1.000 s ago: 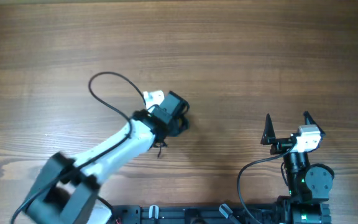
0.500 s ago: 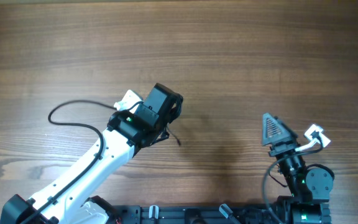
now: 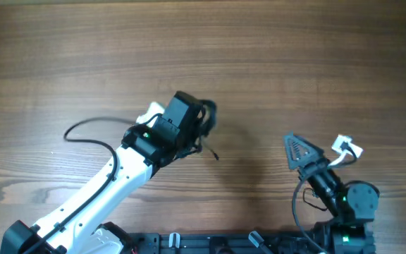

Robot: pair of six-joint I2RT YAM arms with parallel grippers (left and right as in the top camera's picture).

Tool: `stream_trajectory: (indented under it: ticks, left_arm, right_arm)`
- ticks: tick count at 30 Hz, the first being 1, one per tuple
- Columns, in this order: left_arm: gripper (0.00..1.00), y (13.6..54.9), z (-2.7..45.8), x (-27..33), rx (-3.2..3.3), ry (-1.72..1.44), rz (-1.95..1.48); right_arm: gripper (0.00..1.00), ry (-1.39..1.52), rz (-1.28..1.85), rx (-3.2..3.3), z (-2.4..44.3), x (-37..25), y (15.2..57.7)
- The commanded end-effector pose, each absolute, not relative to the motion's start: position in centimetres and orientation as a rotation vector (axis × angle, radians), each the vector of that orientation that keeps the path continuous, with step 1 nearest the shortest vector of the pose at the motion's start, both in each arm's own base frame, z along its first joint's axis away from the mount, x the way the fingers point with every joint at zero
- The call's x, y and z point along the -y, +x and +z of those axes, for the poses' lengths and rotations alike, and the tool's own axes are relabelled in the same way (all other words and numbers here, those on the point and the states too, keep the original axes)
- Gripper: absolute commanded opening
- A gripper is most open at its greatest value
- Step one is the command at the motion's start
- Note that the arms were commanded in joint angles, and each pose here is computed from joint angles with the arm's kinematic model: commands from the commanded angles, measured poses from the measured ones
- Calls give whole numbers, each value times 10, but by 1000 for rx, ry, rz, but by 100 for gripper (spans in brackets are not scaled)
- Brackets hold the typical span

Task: Untangle cables
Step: 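Grasp the black cable coil with the left gripper and lift, then reach the right gripper to the coil held by the left gripper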

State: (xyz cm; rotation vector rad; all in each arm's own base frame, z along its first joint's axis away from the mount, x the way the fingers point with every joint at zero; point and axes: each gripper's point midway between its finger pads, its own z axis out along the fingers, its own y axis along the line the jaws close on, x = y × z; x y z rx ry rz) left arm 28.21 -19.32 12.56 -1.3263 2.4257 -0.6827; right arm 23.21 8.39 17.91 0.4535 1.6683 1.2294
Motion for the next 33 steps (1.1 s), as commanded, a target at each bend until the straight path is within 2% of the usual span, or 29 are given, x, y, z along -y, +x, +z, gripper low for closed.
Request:
stream_trajectory:
  ticks: [1,3,9,13,15,18,19,23,24,25,29,33]
  left_arm:
    - [4,285,153,241,-2587,-678,-938]
    - [4,288,157,244,-2571,-598,-949]
    - [4,296,150,227,-2537,-642,-815]
    - [4,295,150,228,-2542,-639,-813]
    - [4,294,149,227,-2547,-641,-807]
    - [4,292,147,225,-2562,-600,-785]
    - [4,292,146,225,-2567,-588,-778]
    - [4,288,143,224,-2585,-590,-767]
    - [4,288,143,225,-2589,-587,-775]
    - [4,287,144,225,-2592,-585,-781]
    - [4,286,144,227,-2596,-588,-793]
    - [4,286,144,227,-2596,-588,-791]
  right_arm:
    - [99,309,1548,-1774,199,-124,215]
    - [99,291,1628,-1787,203,-131,214]
    - [84,223,1737,-1813,204,-144,226]
    - [84,91,1718,-1852,202,-167,240]
    - [92,-13,1686,-1869,201,-183,250]
    - [92,-123,1609,-1862,202,-200,272]
    - [88,-120,1581,-1866,201,-202,282]
    - [55,-115,1530,-1896,192,-207,306]
    - [49,-117,1524,-1904,189,-208,308]
    - [47,-103,1520,-1916,185,-207,310]
    - [48,-123,1487,-1985,166,-211,305]
    - [56,-154,1505,-2001,164,-220,298]
